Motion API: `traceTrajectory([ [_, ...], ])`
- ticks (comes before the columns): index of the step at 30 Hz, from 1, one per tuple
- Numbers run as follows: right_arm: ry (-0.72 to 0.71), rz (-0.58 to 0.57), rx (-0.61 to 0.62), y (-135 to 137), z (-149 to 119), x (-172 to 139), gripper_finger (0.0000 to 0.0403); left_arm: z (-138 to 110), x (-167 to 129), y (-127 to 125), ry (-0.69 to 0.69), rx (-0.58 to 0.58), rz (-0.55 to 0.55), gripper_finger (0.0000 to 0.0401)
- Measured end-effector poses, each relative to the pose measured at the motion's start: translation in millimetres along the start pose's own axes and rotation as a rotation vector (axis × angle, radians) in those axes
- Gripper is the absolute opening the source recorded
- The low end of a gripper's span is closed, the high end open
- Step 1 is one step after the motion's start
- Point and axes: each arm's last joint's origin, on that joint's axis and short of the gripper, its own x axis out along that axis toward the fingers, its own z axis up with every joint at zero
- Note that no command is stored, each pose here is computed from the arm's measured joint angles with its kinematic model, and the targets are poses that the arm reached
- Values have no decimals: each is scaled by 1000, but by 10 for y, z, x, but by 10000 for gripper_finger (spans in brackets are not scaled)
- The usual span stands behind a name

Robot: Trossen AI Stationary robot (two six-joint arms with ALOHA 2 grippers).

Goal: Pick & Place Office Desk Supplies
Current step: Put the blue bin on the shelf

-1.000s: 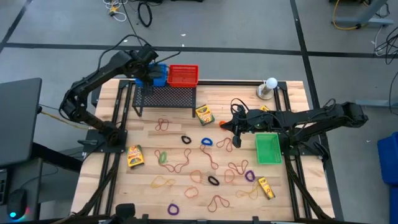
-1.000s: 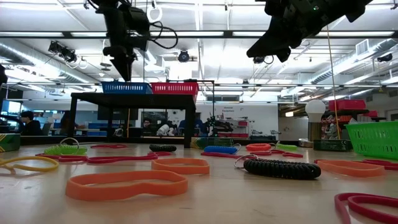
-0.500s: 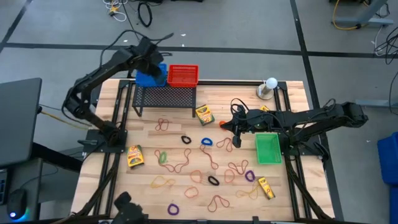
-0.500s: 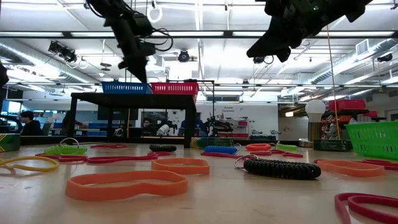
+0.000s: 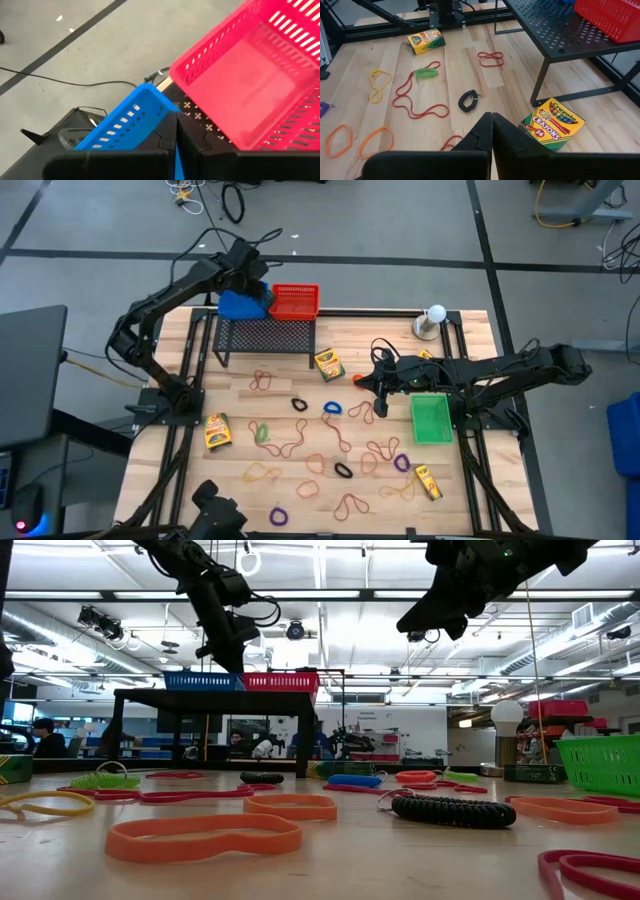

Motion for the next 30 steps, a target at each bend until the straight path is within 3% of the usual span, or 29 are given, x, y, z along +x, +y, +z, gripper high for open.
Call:
traceTrajectory([
  [9, 0, 0, 0, -1, 0, 0, 7, 2, 0, -5, -3, -1, -18, 8],
  [14, 0, 0, 0, -1, 0, 0, 7, 3, -7, 2, 2, 2, 74, 8],
  [18, 0, 0, 0, -1, 0, 0, 7, 6, -34, 10, -7, -6, 82, 7],
  [23, -1, 0, 0, -1, 1, 0, 7, 7, 44, -12, 1, -32, 11, 7],
  [30, 0, 0, -1, -1, 0, 0, 7, 10, 124, -23, 11, -32, 5, 7],
])
